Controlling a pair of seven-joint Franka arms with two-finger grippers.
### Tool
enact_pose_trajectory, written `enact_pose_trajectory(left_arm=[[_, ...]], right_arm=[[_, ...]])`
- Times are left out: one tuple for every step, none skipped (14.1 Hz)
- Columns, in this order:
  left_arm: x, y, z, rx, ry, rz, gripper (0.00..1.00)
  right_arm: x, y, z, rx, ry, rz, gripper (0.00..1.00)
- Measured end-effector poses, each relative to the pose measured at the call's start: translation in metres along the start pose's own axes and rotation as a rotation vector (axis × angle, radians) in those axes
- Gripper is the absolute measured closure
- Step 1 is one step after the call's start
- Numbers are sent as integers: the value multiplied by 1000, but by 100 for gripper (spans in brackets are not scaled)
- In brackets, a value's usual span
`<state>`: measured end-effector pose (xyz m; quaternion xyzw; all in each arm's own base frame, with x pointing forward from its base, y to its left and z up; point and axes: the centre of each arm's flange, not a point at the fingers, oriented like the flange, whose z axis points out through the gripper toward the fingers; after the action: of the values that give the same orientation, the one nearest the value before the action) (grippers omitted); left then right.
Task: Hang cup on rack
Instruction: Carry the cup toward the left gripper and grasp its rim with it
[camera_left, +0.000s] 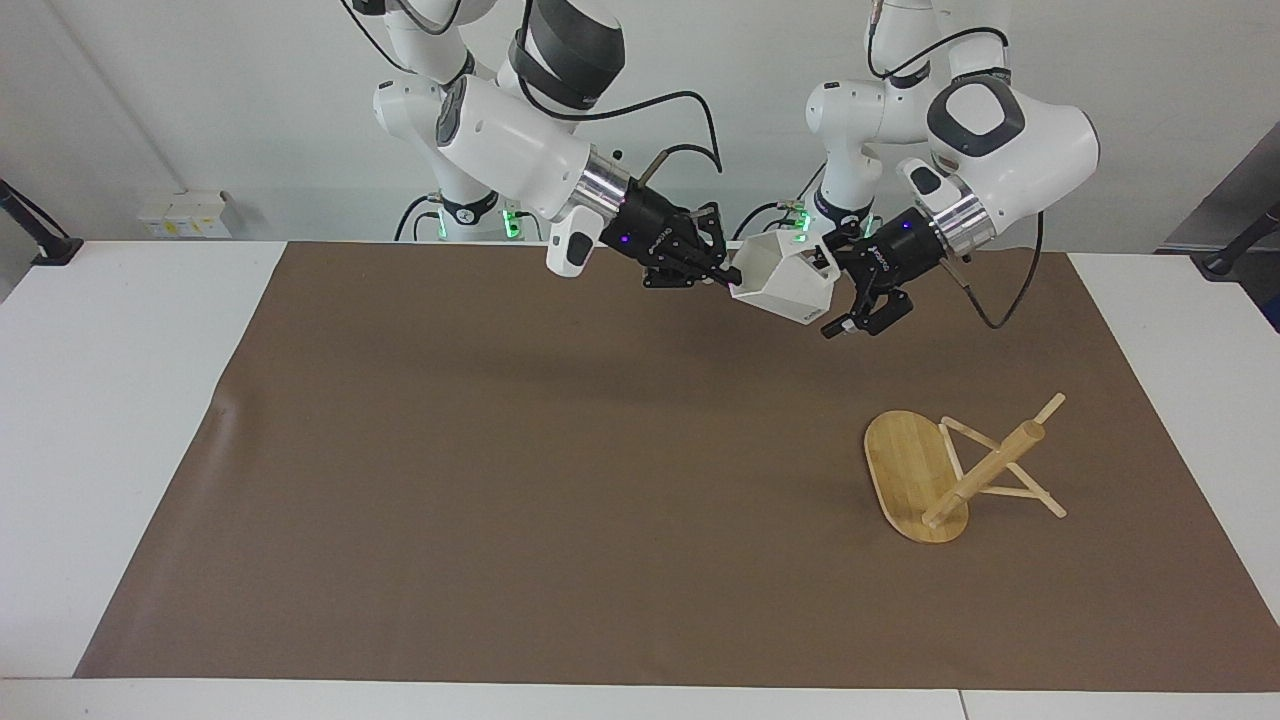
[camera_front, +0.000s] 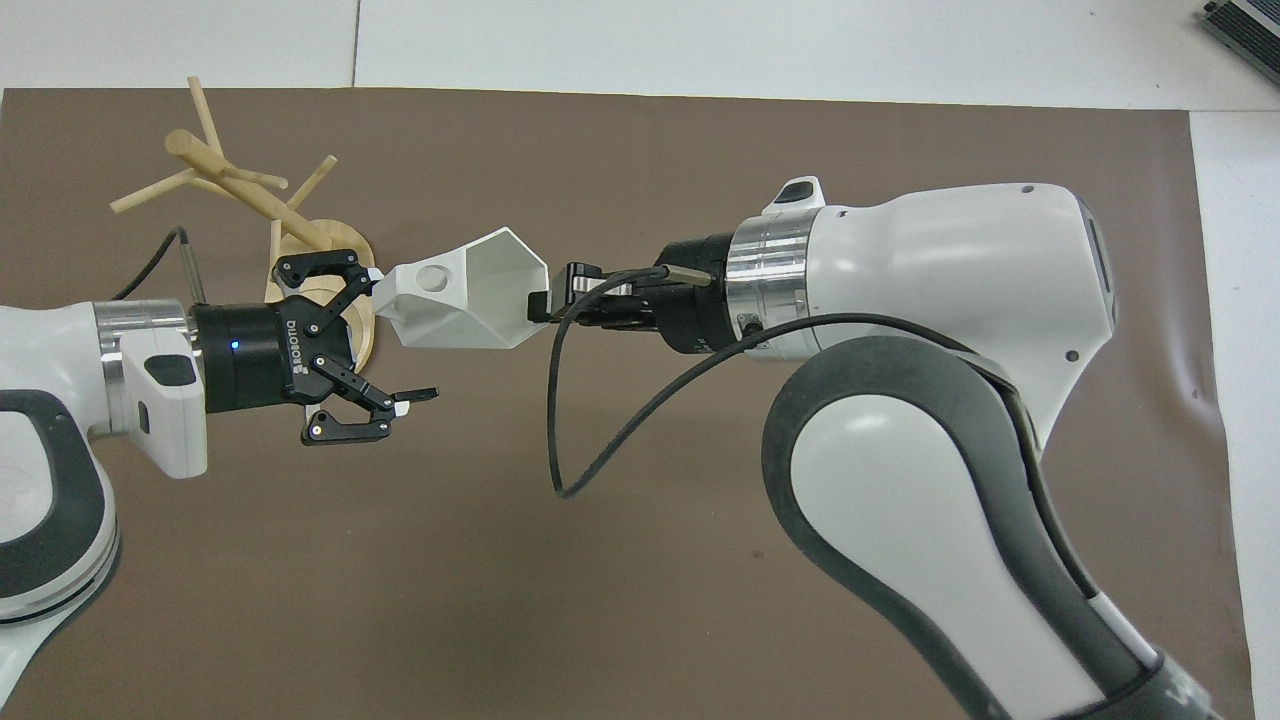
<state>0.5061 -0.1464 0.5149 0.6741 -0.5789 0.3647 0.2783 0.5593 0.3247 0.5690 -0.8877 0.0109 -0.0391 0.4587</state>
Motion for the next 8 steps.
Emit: enact_pose_trajectory(left_arm=[[1,-1,-1,13,8,-6,0],[1,-3,-2,30,24,-17,0],[3,-3,-2,38,39,-25,0],[6,-3,-1,43,53,-30,0],[8,-3,0,46,62,-32,0],[10,-3,0,49,65,-31,0],[12,-3,0,52,67,-29,0],[13,-3,0,53,71,-29,0]], right_arm=[[1,0,-1,2,1,3,96],[1,1,-1,5,3,5,96],[2,1,-2,5,6,6,96],[3,2,-3,6,15,7,96],[4,2,-4,6,20,8,96],[5,2,-4,6,26,9,96],[5,3,-5,7,31,10,96],[6,3,-5,7,33,11,96]])
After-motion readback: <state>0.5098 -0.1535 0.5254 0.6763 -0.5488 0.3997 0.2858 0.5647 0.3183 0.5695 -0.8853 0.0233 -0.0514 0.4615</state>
